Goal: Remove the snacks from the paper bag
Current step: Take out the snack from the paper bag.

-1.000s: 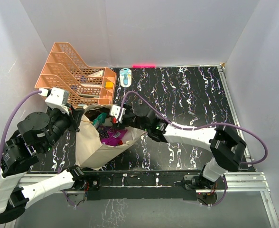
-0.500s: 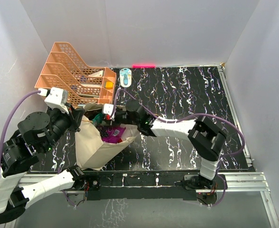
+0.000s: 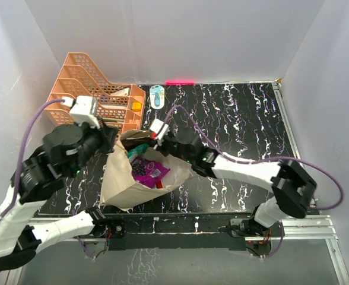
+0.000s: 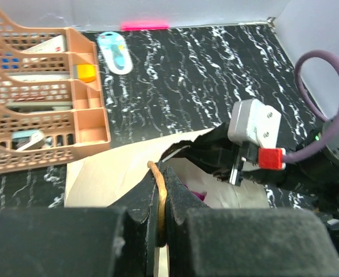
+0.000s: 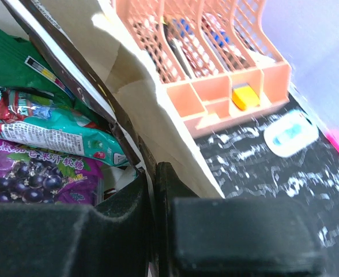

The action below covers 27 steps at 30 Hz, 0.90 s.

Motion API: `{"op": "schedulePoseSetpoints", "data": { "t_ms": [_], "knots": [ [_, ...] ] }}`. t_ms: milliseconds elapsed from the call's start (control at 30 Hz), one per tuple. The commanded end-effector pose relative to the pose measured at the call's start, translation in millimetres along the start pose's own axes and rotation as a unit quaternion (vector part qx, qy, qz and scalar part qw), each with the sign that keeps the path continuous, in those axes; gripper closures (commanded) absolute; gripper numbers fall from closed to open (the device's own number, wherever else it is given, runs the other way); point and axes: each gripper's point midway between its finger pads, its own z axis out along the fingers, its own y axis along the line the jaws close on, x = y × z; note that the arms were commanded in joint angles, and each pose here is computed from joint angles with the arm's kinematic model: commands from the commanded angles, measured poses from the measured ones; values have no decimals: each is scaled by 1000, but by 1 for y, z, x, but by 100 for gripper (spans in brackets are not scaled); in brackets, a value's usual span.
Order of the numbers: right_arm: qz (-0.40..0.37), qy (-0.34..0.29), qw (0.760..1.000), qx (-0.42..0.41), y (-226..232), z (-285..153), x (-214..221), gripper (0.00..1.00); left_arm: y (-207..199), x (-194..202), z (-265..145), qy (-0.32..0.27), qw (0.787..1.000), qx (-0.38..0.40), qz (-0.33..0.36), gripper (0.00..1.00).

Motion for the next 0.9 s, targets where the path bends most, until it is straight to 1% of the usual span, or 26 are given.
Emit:
{"op": "schedulePoseSetpoints", "data": {
  "t_ms": [0,100,167,233,333,400,533,567,633,733,800,867],
  "knots": [
    [50,-35,989,135,-56,-50,-26,92,-47,-30,21,-23,997,68,-32,100],
    [72,-27,982,172,-65,-72,-13,93,-66,-33,41,-18,996,81,-36,100],
    [80,-29,977,194,-70,-87,-11,92,-80,-32,57,-11,996,92,-21,100],
    [81,-26,976,200,-70,-96,-7,92,-84,-29,76,-8,997,79,3,100],
    [75,-18,983,166,-58,-100,-7,92,-74,-34,99,-12,999,27,42,100],
    [74,-20,990,123,-44,-101,-11,93,-75,-36,103,-7,997,36,65,100],
    [87,-25,995,52,-19,-109,-22,92,-62,-34,93,-5,997,34,67,100],
    [93,-27,995,29,-10,-109,-26,93,-63,-30,87,-4,997,48,63,100],
    [118,-34,992,-22,11,-110,-32,92,-73,-23,70,-1,993,102,59,100],
    [134,-40,986,-96,53,-109,-39,92,-84,-1,48,23,982,173,66,100],
    [137,-50,981,-131,79,-106,-46,92,-82,6,35,27,980,188,67,100],
    [149,-64,974,-159,98,-101,-54,92,-73,6,29,24,982,176,65,100]
  ]
}}
